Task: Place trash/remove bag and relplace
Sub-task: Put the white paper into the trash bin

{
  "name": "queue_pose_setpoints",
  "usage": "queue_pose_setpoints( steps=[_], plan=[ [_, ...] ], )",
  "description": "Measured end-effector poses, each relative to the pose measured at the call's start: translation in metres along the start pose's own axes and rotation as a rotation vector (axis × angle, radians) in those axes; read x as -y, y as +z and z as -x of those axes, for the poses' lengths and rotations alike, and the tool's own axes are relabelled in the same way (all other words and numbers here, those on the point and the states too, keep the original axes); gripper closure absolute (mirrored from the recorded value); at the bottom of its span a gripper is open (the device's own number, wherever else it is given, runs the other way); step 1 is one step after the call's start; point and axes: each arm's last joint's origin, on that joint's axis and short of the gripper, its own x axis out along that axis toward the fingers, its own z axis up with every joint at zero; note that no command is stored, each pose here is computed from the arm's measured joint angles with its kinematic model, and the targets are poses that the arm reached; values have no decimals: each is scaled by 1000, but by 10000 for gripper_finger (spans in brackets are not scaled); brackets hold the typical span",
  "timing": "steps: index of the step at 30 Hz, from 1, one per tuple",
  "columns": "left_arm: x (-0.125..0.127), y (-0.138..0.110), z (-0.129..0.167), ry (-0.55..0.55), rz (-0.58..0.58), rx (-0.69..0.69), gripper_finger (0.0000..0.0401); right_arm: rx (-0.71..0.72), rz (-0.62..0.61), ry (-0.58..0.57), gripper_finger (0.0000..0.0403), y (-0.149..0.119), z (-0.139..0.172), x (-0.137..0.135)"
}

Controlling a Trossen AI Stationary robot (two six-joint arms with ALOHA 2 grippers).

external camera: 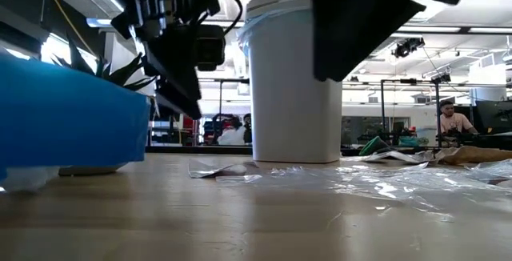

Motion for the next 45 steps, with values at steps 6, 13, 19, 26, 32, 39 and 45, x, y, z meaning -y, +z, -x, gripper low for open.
queue_pose_setpoints(
  steps=[6,13,19,26,32,39,45],
  plan=[
    [2,-4,0,2,-24,-29,268,17,-8,-5,290,5,-3,0],
    [1,-9,0,12,-28,-77,268,62,-30,-12,264,17,-11,0],
    [-3,-10,-6,20,-36,-102,270,-17,-110,77,254,31,-49,-11],
    [-15,-15,-23,65,-34,-145,298,-34,-237,120,254,29,-87,-12],
    [-20,-15,-34,65,-47,-145,323,-60,-312,110,254,23,-104,-7],
    [-20,-14,-34,72,-70,-131,330,-35,-433,131,254,20,-105,21],
    [-19,-12,-34,64,-86,-113,330,-15,-630,413,254,20,-120,53]
  ],
)
